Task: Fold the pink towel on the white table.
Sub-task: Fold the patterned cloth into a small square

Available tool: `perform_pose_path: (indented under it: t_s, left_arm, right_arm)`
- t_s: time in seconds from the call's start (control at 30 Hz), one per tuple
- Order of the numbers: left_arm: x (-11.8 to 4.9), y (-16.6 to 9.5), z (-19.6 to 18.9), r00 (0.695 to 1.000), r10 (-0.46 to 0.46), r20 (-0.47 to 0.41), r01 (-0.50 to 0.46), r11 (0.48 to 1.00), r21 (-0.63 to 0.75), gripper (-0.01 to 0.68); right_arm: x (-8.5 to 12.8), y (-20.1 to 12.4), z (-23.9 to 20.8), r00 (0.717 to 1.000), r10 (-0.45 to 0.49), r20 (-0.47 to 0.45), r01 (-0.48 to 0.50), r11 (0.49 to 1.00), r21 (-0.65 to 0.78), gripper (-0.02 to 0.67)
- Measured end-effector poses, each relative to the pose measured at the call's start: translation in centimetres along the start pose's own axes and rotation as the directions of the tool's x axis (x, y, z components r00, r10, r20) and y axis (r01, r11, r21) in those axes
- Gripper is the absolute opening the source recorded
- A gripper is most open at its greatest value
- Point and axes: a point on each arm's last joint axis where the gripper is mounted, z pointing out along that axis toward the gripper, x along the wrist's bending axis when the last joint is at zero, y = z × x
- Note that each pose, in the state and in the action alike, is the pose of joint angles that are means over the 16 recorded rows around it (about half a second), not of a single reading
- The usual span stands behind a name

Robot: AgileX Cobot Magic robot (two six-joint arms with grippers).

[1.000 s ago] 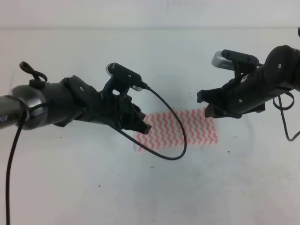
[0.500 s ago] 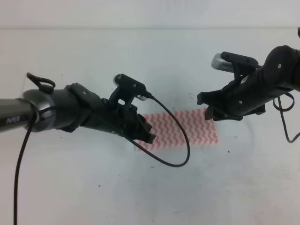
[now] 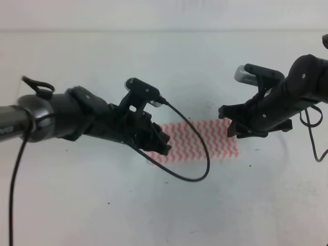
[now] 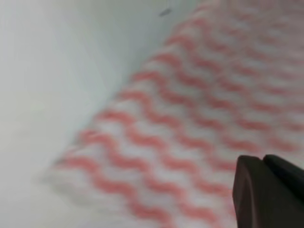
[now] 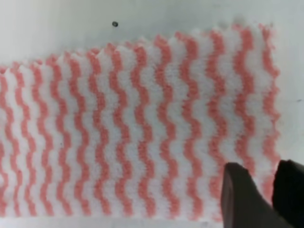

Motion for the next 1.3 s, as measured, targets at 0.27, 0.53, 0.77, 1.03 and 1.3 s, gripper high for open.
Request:
perform_pose_path:
  t_s: [0.27,0.53,0.77,1.03,1.3]
  left_arm:
    - [1.5,0.0,-1.8,0.993,-0.072,0.089,0.077,0.996,-0.054,0.0]
    - [3.5,-1.0,-2.0,0.976,-0.138,0.17,0.156,0.983,-0.095,0.0]
    - [4.1,-1.8,-1.0,0.966,-0.158,0.206,0.182,0.978,-0.106,0.0]
    - [4.2,-2.3,0.0,0.972,-0.15,0.179,0.168,0.981,-0.093,0.0]
    - [3.9,-2.5,0.7,0.985,-0.119,0.129,0.128,0.989,-0.067,0.0]
  right_arm:
    - [-0.1,0.0,0.1,1.0,0.002,0.003,-0.002,1.0,0.006,0.015]
    - [-0.1,0.0,0.1,1.0,0.003,0.003,-0.003,1.0,0.007,0.015]
    - [-0.1,0.0,0.1,1.0,0.003,0.002,-0.003,1.0,0.007,0.015]
    - [-0.1,0.0,0.1,1.0,0.005,0.001,-0.005,1.0,0.007,0.015]
    - [-0.1,0.0,0.1,1.0,0.007,0.0,-0.007,1.0,0.007,0.015]
